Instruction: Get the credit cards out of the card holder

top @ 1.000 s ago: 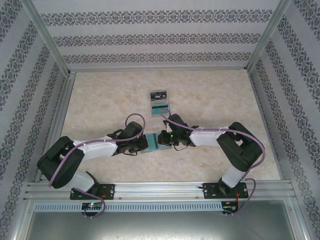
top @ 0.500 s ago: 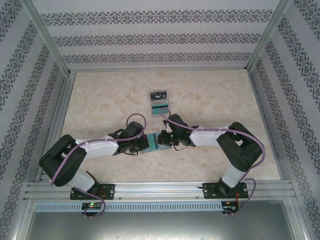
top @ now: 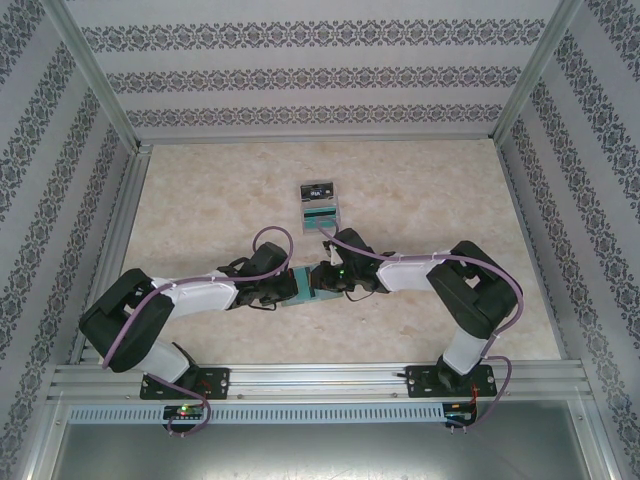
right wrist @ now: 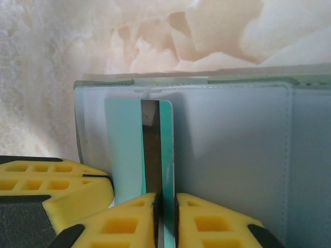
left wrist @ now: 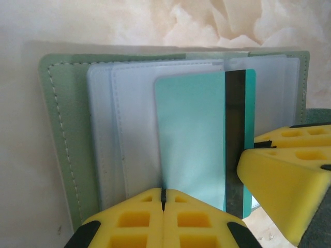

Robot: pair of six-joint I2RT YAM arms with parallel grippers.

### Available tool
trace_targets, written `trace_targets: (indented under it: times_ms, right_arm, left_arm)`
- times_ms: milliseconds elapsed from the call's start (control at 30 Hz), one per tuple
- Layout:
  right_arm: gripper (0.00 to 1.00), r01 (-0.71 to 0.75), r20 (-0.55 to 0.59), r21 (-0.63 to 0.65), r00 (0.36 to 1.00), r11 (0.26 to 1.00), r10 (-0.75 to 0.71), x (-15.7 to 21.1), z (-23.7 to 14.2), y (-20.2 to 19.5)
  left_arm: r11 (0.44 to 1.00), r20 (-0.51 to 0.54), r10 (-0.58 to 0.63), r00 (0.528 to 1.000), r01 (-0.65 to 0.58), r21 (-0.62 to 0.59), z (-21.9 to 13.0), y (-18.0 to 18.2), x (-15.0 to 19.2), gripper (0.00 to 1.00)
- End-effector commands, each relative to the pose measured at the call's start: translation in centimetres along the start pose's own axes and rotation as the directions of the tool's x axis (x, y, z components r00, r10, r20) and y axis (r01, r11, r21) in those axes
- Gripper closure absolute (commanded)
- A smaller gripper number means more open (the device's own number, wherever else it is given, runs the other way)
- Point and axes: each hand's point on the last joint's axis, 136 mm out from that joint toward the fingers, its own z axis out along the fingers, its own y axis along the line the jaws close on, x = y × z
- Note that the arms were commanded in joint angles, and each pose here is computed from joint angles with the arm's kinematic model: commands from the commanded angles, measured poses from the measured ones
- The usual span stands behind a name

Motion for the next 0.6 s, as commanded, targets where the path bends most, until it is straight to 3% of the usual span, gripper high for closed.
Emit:
trace_targets:
  times_ms: [0,67,567]
  right_arm:
    - [0.92,0.002,-0.008,-0.026,1.000,1.000,-0.002,-0.2,0.3,0.2]
    - [1.00,-0.002,0.000,-0.021,1.000,1.000,0.002,-0.2,0.0,-0.1]
    - [1.00,-0.003,0.090,-0.051,0.996,0.999,0.008,-0.9,-5.4,-1.2]
  left_arm:
    - [0.995,-0.050,0.004,0.999,-0.009,-0.103,0.5,2.5,1.6,0.99]
    - [0.995,-0.048,0.006,0.999,-0.011,-0.100,0.4,2.4,1.5,0.99]
    - [0.997,-0.005,0.014,1.000,-0.014,-0.077,-1.1,1.6,0.8,1.00]
